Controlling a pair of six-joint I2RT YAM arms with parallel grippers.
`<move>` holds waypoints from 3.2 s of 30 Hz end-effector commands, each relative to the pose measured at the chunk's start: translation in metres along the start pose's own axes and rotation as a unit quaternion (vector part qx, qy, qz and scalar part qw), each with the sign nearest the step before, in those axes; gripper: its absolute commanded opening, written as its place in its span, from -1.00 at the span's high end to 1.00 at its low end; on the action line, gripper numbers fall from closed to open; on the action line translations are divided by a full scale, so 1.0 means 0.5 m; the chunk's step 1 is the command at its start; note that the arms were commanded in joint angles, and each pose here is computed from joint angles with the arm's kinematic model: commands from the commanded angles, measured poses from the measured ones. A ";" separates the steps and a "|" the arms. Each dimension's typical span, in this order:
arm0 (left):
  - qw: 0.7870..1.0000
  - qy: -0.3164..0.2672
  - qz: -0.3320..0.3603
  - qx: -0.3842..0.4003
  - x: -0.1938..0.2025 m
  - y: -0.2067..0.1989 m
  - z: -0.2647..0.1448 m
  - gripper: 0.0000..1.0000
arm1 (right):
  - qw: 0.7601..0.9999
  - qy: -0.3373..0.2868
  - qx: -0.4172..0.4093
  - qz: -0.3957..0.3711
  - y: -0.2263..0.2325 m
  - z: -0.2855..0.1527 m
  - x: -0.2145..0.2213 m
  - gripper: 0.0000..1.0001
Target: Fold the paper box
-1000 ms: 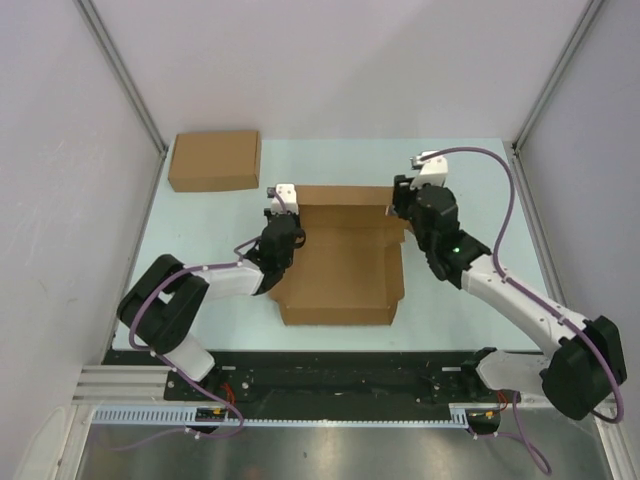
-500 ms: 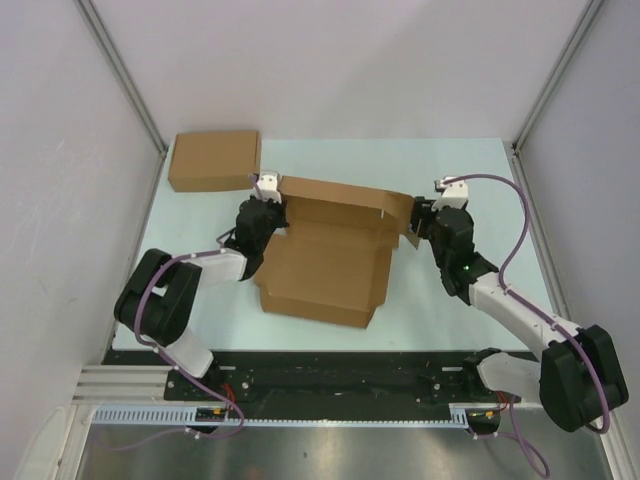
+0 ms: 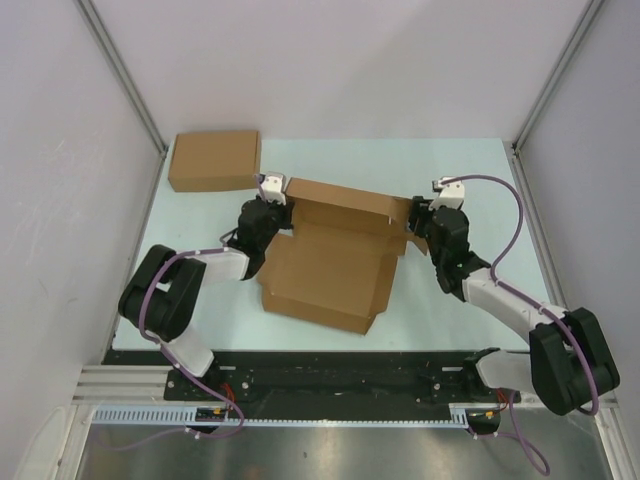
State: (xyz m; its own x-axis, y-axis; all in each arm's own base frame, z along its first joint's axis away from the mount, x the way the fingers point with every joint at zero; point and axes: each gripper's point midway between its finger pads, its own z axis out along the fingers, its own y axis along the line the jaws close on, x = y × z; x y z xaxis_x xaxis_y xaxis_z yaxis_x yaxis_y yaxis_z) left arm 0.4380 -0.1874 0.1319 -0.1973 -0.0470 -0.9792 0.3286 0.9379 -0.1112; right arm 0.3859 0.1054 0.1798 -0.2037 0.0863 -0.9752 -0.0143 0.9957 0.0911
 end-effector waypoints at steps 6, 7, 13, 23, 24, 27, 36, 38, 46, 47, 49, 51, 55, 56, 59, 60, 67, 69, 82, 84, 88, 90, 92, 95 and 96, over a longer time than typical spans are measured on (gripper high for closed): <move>0.995 -0.022 0.006 -0.095 -0.037 0.058 -0.004 1.00 | 0.999 0.001 0.039 0.024 -0.040 -0.029 0.002 -0.33; 0.995 -0.024 0.007 -0.095 -0.039 0.058 -0.006 1.00 | 0.999 0.004 0.040 0.023 -0.041 -0.022 0.009 -0.32; 0.996 -0.027 0.006 -0.088 -0.045 0.051 -0.005 1.00 | 0.999 0.014 0.033 0.034 -0.043 0.016 0.039 -0.14; 0.997 -0.023 0.016 -0.075 -0.041 0.042 0.003 1.00 | 0.998 -0.013 0.020 0.060 -0.043 0.055 0.027 -0.13; 0.997 -0.022 0.018 -0.074 -0.039 0.042 0.004 1.00 | 0.998 -0.011 0.016 0.060 -0.039 0.059 0.032 -0.11; 0.997 -0.016 0.023 -0.067 -0.035 0.038 0.010 1.00 | 0.998 -0.006 -0.002 0.065 -0.026 0.065 0.042 0.16; 0.996 -0.027 0.012 -0.088 -0.064 0.050 -0.001 0.34 | 0.998 0.013 -0.016 0.054 -0.006 0.052 0.057 0.83; 0.995 -0.027 0.014 -0.095 -0.072 0.053 -0.009 0.04 | 0.999 0.008 -0.010 0.044 -0.003 0.046 0.050 0.86; 0.990 -0.066 0.014 -0.124 -0.147 0.072 -0.062 -0.15 | 1.000 0.007 0.002 0.021 -0.003 0.036 0.047 0.91; 0.988 -0.076 0.011 -0.132 -0.158 0.077 -0.072 -0.17 | 1.000 0.006 0.002 0.018 -0.001 0.035 0.048 0.91; 0.988 -0.106 0.016 -0.114 -0.187 0.066 -0.098 -0.23 | 1.000 0.006 0.001 0.018 0.001 0.033 0.047 0.91; 0.986 -0.146 0.027 -0.074 -0.230 0.031 -0.112 -0.25 | 1.000 0.008 0.000 0.016 0.002 0.032 0.049 0.91; 0.986 -0.147 0.061 -0.047 -0.249 -0.012 -0.106 -0.26 | 1.000 0.009 0.001 0.012 0.002 0.031 0.050 0.92; 0.986 -0.146 0.063 -0.040 -0.250 -0.023 -0.103 -0.26 | 1.000 0.009 0.000 0.011 0.003 0.031 0.050 0.92; 0.989 -0.123 0.066 -0.043 -0.220 -0.024 -0.087 -0.26 | 1.000 0.008 0.002 0.005 0.003 0.028 0.048 0.92; 0.990 -0.117 0.064 -0.048 -0.212 -0.021 -0.082 -0.26 | 1.000 0.007 0.001 0.005 0.005 0.027 0.047 0.92; 0.988 -0.136 0.045 -0.063 -0.204 -0.007 -0.098 -0.57 | 1.000 0.007 0.000 0.001 0.009 0.025 0.047 0.92; 0.985 -0.159 0.048 -0.042 -0.241 -0.024 -0.107 -0.60 | 1.000 0.006 -0.002 0.001 0.012 0.023 0.046 0.92; 0.988 -0.151 0.003 -0.032 -0.320 -0.051 -0.113 -0.60 | 1.000 0.008 -0.003 0.004 0.016 0.016 0.044 0.92; 0.987 -0.153 0.006 -0.050 -0.275 -0.028 -0.132 -0.64 | 1.000 0.008 -0.004 0.004 0.016 0.017 0.044 0.92; 0.989 -0.136 0.008 -0.061 -0.203 -0.001 -0.159 -0.64 | 1.000 0.011 -0.005 0.003 0.018 0.016 0.047 0.91; 0.992 -0.115 0.014 -0.054 -0.167 -0.002 -0.158 -0.61 | 1.000 0.011 -0.004 0.006 0.017 0.017 0.049 0.91; 0.994 -0.101 0.019 -0.046 -0.139 -0.004 -0.148 -0.61 | 1.000 0.012 -0.005 0.007 0.019 0.019 0.050 0.91; 0.995 -0.087 0.021 -0.045 -0.112 -0.001 -0.126 -0.60 | 1.000 0.012 -0.009 0.005 0.025 0.019 0.052 0.91; 0.995 -0.088 0.018 -0.046 -0.109 -0.001 -0.123 -0.59 | 1.000 0.011 -0.009 0.005 0.024 0.017 0.051 0.91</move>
State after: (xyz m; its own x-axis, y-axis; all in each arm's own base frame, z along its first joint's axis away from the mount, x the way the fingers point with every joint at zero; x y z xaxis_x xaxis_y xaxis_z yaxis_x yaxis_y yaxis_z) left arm 0.3828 -0.1615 0.1904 -0.0565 -0.0277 -0.9980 0.2408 0.9697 -0.0406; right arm 0.3857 0.1157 0.1360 -0.2781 0.0642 -0.9584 -0.0306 0.9967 0.0756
